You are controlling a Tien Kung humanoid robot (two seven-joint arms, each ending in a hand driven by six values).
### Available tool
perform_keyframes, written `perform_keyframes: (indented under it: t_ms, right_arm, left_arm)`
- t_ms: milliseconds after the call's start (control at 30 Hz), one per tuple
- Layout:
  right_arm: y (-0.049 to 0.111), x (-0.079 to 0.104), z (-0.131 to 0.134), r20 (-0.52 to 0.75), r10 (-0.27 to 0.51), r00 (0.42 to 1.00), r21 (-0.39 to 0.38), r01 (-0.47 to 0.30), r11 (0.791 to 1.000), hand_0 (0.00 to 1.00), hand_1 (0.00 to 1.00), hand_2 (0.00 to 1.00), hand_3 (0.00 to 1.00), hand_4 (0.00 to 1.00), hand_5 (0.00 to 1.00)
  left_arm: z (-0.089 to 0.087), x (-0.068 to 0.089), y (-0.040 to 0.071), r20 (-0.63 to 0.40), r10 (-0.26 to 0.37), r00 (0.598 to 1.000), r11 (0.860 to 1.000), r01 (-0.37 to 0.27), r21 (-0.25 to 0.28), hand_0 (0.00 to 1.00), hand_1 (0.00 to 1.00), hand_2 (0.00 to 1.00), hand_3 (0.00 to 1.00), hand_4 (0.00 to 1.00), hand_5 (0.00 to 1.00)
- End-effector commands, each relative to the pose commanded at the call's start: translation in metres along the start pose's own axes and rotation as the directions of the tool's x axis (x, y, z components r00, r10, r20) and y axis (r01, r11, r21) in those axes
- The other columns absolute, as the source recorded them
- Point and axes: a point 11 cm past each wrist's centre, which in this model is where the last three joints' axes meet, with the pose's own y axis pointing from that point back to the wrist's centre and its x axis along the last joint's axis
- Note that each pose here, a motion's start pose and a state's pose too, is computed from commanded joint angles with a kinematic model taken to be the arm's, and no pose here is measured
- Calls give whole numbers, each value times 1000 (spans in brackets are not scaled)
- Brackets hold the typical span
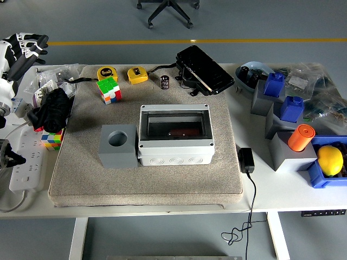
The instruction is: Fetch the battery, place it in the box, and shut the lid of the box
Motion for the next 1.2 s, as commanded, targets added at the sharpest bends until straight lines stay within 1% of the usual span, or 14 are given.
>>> perform_keyframes:
  t_ms: [367,1200]
  right_arm:
    - [0,-1,1,11,0,1000,-2,0,1000,600,588,576,520,926,459]
    - [0,0,-4,16,0,1000,7,0,1000,599,588,578,521,926,459]
  left_arm:
    - [-1,1,1,4,-14,1000,1000,14,11,396,524,539,564,998,640]
    - [0,3,0,7,-19,1000,1000,19,22,396,521,540,563,996,645]
